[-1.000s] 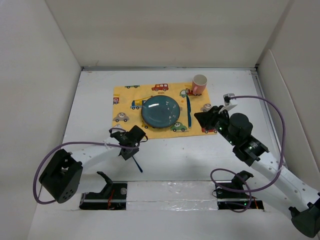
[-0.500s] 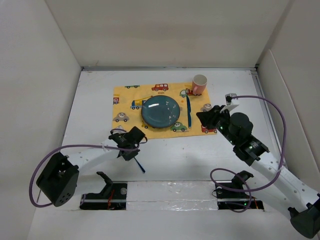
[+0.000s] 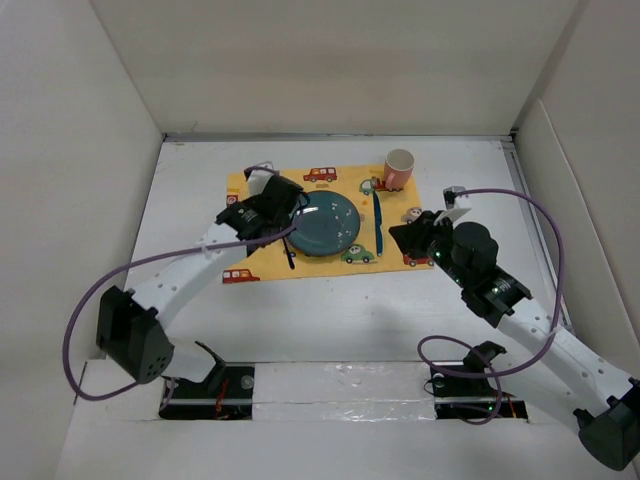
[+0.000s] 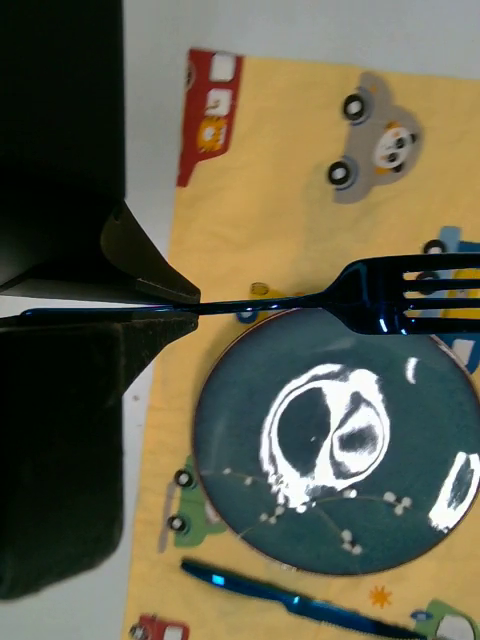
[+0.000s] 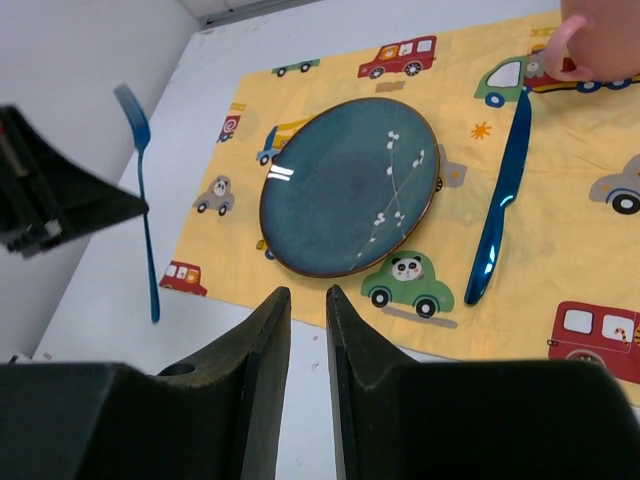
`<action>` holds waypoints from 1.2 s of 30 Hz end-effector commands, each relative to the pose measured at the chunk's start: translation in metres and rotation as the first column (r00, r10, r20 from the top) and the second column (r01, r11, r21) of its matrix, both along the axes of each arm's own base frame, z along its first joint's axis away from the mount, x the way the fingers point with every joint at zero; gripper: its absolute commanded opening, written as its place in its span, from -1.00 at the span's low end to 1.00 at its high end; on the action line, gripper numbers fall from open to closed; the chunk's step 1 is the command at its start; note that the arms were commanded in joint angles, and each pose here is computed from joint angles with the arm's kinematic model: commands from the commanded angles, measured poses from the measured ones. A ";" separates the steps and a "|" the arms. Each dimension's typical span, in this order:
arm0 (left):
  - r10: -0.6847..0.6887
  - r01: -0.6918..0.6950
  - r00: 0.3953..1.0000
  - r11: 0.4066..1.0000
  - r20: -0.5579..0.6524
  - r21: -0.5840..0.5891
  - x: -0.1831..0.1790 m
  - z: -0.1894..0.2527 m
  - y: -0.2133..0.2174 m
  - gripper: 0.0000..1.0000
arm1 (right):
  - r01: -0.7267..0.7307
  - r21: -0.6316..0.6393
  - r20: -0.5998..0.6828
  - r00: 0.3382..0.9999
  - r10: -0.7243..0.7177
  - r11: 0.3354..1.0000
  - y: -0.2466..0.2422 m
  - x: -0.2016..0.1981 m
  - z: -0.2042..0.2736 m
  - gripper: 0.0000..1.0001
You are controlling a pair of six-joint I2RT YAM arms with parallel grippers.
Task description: Set the dinner table for one person
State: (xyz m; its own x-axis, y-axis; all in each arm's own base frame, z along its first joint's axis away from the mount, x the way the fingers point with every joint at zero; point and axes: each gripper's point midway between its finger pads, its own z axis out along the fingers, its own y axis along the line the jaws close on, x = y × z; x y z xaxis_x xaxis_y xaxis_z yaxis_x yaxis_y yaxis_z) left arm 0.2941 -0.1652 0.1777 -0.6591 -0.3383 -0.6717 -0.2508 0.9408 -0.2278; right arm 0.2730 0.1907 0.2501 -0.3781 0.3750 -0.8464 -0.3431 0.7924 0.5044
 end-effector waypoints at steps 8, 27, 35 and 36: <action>-0.197 0.230 0.973 0.859 -0.120 0.457 0.064 -0.031 0.024 -1.00 | 0.007 0.049 0.066 0.998 -0.010 0.999 -0.003 0.002 0.021 -0.46; -0.136 0.221 0.967 0.870 -0.217 0.440 0.133 -0.102 0.044 -1.00 | -0.028 0.023 0.054 0.998 0.027 0.999 0.004 0.003 0.012 -0.46; -0.101 0.227 0.957 0.844 -0.273 0.485 0.135 -0.124 0.054 -1.00 | -0.024 0.009 0.043 0.999 0.024 1.000 0.004 0.005 0.009 -0.46; -0.101 0.229 0.956 0.844 -0.276 0.486 0.135 -0.125 0.054 -1.00 | -0.021 0.006 0.039 0.999 0.021 1.000 0.003 0.006 0.007 -0.46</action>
